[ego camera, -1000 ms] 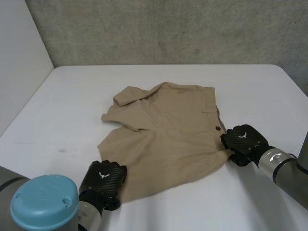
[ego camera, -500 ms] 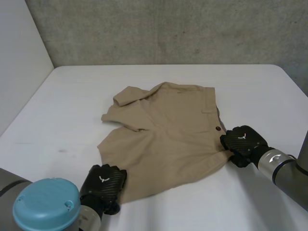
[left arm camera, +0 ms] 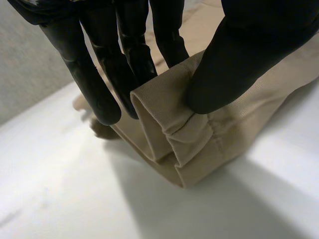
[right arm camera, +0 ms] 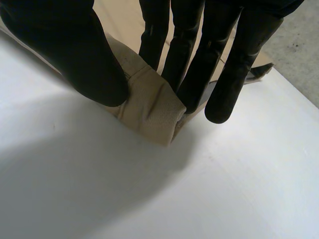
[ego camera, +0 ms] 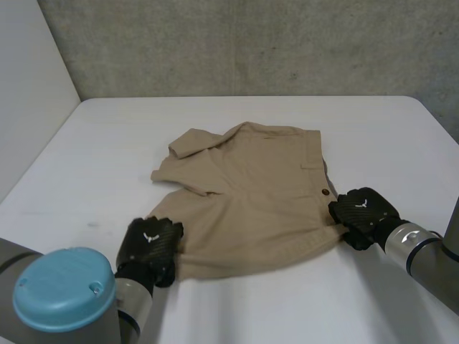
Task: Fold the shorts.
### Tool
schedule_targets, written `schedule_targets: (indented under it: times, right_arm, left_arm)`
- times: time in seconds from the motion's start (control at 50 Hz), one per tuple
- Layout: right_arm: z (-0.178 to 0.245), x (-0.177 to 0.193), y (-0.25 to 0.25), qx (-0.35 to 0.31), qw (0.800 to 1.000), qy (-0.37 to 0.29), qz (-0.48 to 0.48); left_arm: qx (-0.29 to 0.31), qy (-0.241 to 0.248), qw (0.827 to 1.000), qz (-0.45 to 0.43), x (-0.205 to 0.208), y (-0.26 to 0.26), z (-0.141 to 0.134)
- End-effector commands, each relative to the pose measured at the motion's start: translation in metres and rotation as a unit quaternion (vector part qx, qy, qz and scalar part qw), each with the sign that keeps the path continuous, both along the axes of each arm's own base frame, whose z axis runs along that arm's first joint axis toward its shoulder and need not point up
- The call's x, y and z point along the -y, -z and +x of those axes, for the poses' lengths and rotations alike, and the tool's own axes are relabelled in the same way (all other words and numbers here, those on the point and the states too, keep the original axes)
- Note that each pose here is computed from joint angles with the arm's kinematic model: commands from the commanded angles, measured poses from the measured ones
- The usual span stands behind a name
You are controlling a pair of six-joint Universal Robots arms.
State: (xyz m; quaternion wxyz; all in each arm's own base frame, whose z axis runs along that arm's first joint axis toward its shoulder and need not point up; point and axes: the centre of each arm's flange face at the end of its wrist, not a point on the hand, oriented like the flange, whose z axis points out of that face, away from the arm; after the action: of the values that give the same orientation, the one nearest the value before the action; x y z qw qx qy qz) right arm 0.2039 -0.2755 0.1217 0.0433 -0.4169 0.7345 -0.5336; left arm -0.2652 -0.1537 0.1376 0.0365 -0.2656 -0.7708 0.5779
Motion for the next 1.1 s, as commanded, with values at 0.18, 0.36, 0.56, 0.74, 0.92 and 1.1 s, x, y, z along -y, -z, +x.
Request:
schedule_targets:
  times: [0.18,0.36,0.56,0.74,0.92,1.1]
  right_arm:
    - [-0.015,-0.024,-0.102,-0.019,0.995,0.065,-0.078]
    - [-0.021,-0.064,-0.162,-0.017,0.992,0.064,-0.109]
    - [-0.019,-0.089,-0.169,-0.014,0.996,0.039,-0.077]
    - [-0.006,-0.081,-0.122,0.101,0.994,0.043,0.027]
    - [0.021,-0.094,-0.059,0.19,0.975,0.018,0.115]
    - [0.048,-0.136,-0.029,0.155,0.976,-0.065,0.137]
  left_arm:
    - [0.038,-0.01,0.99,-0.134,0.003,-0.099,0.025]
    - [-0.013,0.006,0.981,-0.192,-0.039,-0.176,0.046]
    - [-0.046,0.028,0.987,-0.151,-0.069,-0.179,0.059]
    - [0.001,0.031,0.996,-0.08,-0.047,-0.131,0.043]
    - [-0.017,0.008,0.993,-0.118,-0.009,-0.134,0.028]
    - [-0.026,0.006,0.991,-0.129,-0.002,-0.14,0.024]
